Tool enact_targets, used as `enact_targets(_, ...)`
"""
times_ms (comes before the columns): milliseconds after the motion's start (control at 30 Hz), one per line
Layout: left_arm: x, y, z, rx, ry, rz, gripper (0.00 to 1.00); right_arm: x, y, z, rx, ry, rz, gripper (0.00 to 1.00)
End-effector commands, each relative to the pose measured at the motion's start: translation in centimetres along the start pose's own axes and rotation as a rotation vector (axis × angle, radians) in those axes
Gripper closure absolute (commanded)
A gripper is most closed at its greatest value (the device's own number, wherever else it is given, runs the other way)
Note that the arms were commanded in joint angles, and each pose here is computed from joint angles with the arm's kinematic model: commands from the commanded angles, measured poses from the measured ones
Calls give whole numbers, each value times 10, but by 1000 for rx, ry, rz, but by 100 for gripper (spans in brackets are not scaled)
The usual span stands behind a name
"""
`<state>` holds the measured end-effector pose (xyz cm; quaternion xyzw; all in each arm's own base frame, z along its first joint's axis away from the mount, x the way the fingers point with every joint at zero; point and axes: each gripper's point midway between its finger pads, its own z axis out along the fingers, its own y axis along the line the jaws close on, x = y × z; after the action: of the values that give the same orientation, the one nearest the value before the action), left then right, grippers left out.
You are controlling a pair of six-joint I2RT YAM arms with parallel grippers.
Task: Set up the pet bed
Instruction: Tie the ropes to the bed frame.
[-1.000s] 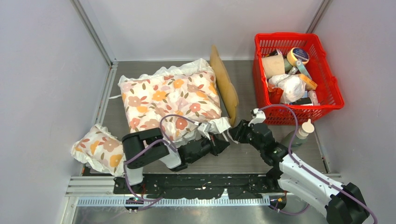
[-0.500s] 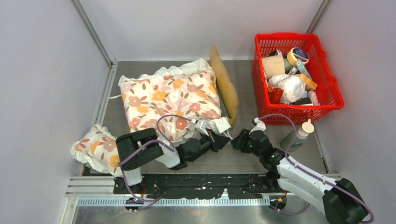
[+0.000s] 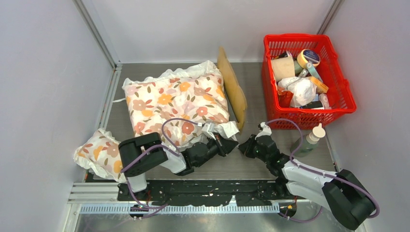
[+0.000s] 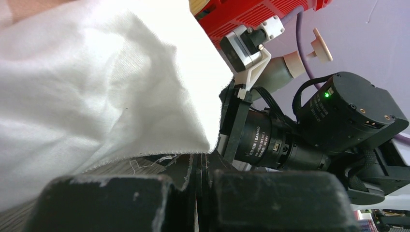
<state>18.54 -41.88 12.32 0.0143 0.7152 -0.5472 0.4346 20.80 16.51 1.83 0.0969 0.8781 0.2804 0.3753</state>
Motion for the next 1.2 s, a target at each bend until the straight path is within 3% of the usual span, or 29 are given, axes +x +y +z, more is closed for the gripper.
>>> enact_targets(0,-17,-33,5,98,-40,-13,100,13,14,-1,-118,25,-29,95)
enact_targets(200,-15,-36,4,112,-28,-32,100,23,41,-4,-253,62,-68,95)
enact_targets(500,-5,-30,3,104,8,-49,100,40,54,-1,-267,127,-107,94)
enact_targets(600,1,-24,2,93,23,-48,100,39,40,-1,-185,128,-90,77)
enact_targets(833,12,-12,3,70,46,-31,100,19,18,-18,-34,54,-63,54)
enact_targets(967,15,-7,2,73,44,-24,100,3,11,-34,25,1,-56,46)
enact_targets(1167,20,-3,-1,73,53,-2,100,-29,16,-49,19,-135,-45,45)
